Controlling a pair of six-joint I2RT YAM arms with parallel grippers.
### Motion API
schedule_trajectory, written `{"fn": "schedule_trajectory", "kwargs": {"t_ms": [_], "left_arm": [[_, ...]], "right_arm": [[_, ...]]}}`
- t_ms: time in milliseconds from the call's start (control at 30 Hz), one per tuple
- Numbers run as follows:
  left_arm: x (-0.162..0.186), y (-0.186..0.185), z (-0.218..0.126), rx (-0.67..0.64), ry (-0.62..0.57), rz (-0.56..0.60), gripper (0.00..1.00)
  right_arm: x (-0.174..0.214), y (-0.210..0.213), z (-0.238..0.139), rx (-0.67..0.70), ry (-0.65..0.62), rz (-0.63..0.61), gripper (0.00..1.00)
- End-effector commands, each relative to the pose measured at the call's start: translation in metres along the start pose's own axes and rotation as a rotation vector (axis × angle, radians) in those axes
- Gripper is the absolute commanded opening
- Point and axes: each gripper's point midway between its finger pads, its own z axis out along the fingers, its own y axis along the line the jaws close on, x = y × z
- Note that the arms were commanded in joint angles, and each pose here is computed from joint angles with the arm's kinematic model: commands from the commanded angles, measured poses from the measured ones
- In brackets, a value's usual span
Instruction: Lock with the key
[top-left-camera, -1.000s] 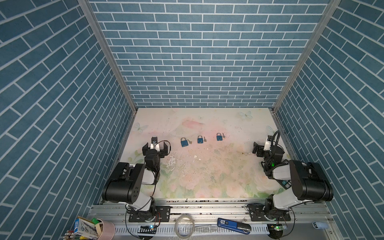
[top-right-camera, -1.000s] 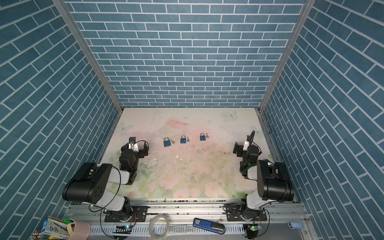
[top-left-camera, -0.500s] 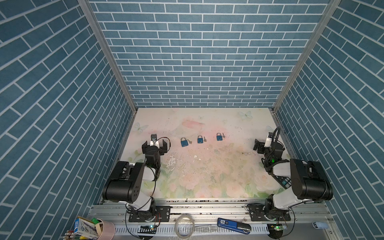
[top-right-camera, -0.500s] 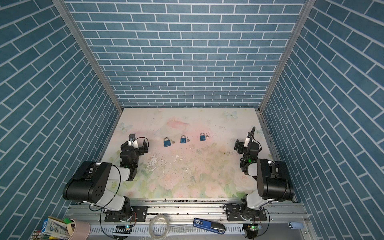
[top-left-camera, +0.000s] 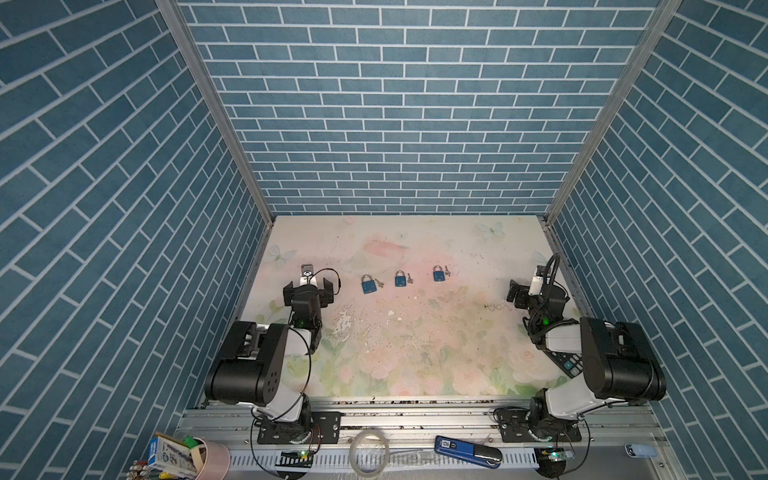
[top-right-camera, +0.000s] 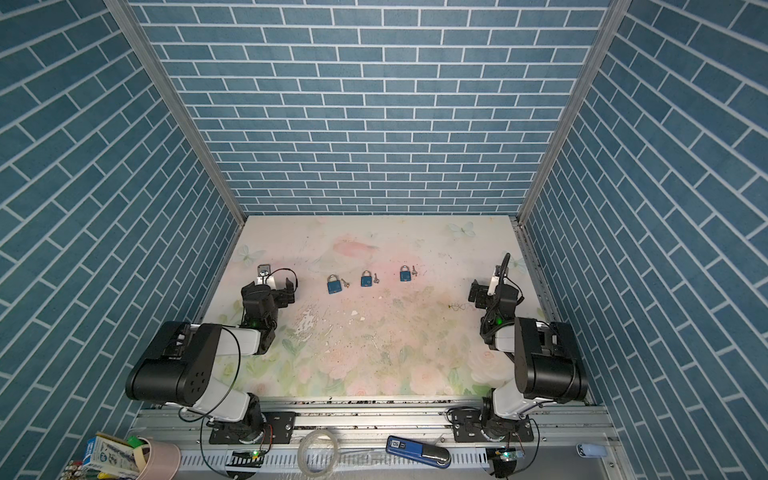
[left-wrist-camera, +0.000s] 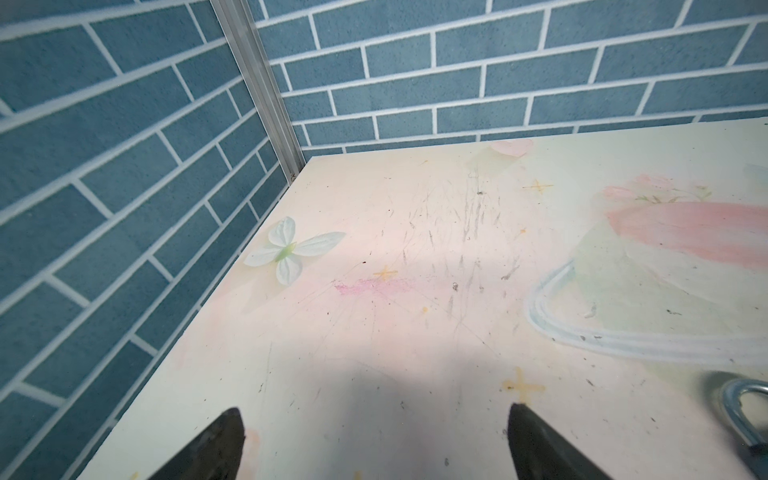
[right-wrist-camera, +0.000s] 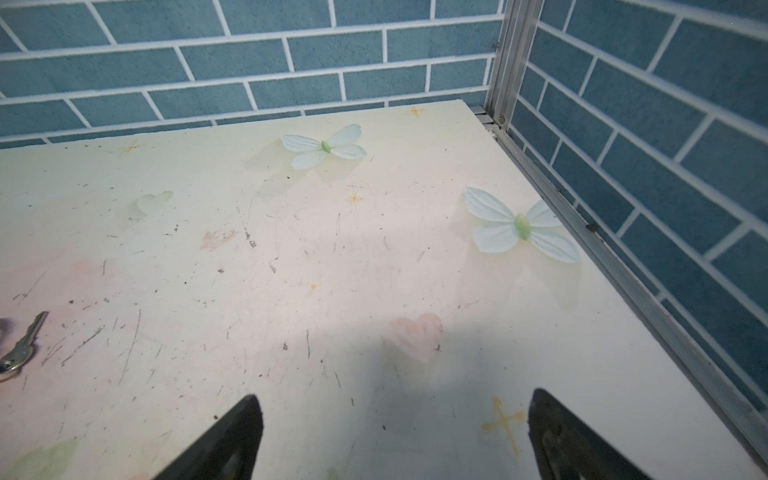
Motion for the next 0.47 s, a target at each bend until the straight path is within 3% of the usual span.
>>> {"fn": "schedule_trajectory", "kwargs": {"t_ms": [0, 433], "left_arm": [[-0.0020, 0.0033, 0.0017, -0.017, 0.004, -0.005, 1.00], [-0.0007, 0.0034, 0.0014, -0.016, 0.007, -0.003, 1.00]], "right_arm": [[-0.0054, 0.0074, 0.0043, -0.036, 0.000, -0.036, 0.99], [-0.0057, 0.0085, 0.0027, -0.024, -0.009, -0.049, 0.99]]}}
